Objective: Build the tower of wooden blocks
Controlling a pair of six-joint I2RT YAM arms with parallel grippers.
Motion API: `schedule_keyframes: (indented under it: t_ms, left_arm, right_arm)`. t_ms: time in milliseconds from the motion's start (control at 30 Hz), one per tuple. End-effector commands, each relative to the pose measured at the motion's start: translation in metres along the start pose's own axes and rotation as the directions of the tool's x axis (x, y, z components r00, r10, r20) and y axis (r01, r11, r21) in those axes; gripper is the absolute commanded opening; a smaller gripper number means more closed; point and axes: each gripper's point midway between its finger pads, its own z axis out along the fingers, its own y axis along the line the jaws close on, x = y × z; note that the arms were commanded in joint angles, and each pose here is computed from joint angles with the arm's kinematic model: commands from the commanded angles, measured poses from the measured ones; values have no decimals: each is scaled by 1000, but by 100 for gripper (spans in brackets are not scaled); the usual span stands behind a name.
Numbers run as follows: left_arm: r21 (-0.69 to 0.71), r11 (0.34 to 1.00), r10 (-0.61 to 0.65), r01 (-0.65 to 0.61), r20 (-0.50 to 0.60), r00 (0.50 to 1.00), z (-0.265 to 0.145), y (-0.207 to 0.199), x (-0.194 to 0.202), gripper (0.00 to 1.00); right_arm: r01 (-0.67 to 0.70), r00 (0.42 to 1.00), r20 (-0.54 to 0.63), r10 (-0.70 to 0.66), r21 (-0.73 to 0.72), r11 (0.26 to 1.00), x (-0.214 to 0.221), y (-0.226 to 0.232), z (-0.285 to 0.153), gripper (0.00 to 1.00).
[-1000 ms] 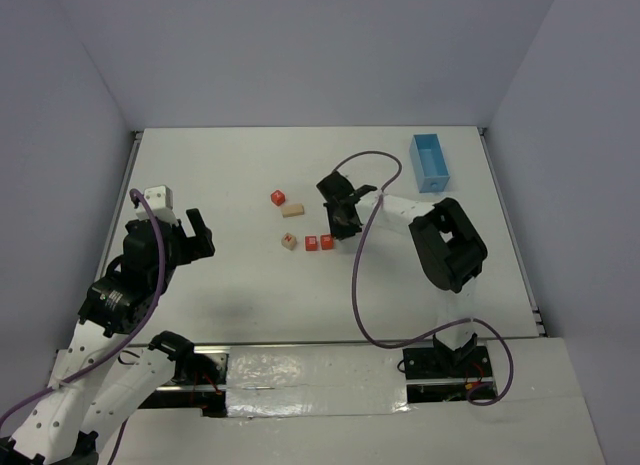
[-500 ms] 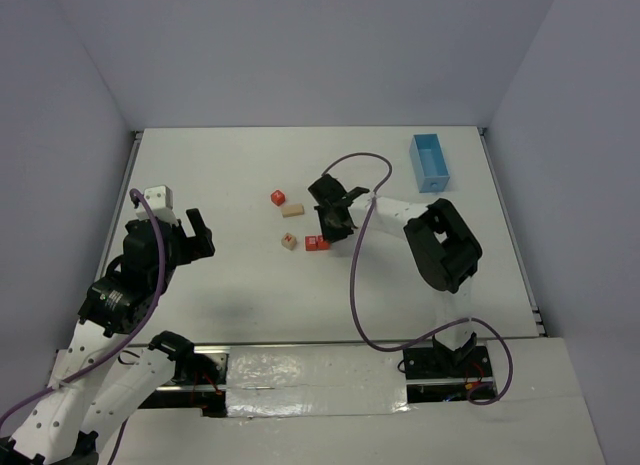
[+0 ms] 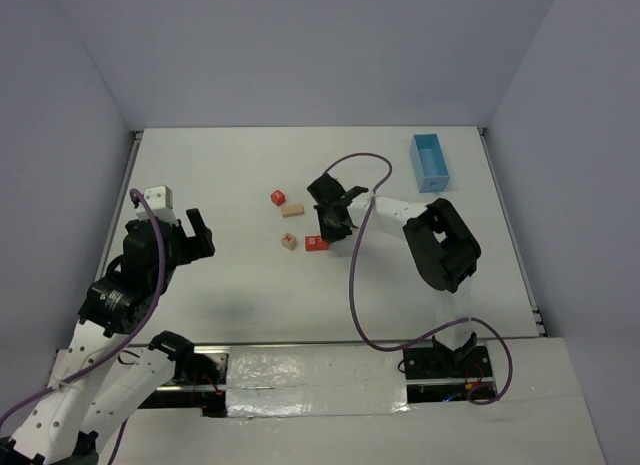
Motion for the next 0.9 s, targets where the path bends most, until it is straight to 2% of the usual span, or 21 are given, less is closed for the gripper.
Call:
schedule_keyframes:
  t_ms: [0,300,433,500,567,600,633,667,733,767,800,867]
  left_arm:
    - [24,1000,-3,2,41,999,-1,-5,-10,100]
    - [23,1000,-1,0,39,999,0,-5,-9,100]
    - [6,1000,9,-9,26,1000,3,-6,-13,100]
    - [36,999,27,-27,11,1000,6,-14,-15,100]
    - [40,999,18,-17,-17,1000,11,-25,-27,100]
    - [86,996,25,-22,-41,999,14,-37,-29,99]
    - [100,994,37,-32,-47,998,24,-51,-43,100]
    - [104,994,42,-37,-49,998,32,-58,-50,100]
    - [115,990,99,-87,-100,990,68,-81,-58,100]
    - [122,987,120,-105,-119,986,83,-89,-59,99]
    - [161,974,184,-157,-175,967,115,-107,-52,100]
    - [229,947,277,-224,-231,933,146,-123,-39,95]
  right_arm:
    - [-9,1000,22,10,-15,1000,-9,12,-6,5]
    - [-17,1000,17,16,51,999,-6,-4,-9,6]
    - [-50,993,110,45,52,997,-23,-15,-42,9]
    - [-52,987,154,46,40,998,-30,-17,-61,20]
    - [-62,970,238,58,11,998,-47,-19,-100,31]
    - [-66,965,257,61,12,998,-49,-22,-113,36]
    - [-71,946,315,72,-13,997,-58,-24,-139,45]
    - [-70,938,339,71,-14,997,-58,-27,-149,66]
    - [-75,911,403,89,-52,996,-63,-32,-180,87]
    - [-75,910,405,95,-64,995,-59,-35,-184,90]
    - [-68,895,433,101,-91,993,-60,-37,-198,91]
    - [-51,899,426,97,-118,992,-53,-37,-202,91]
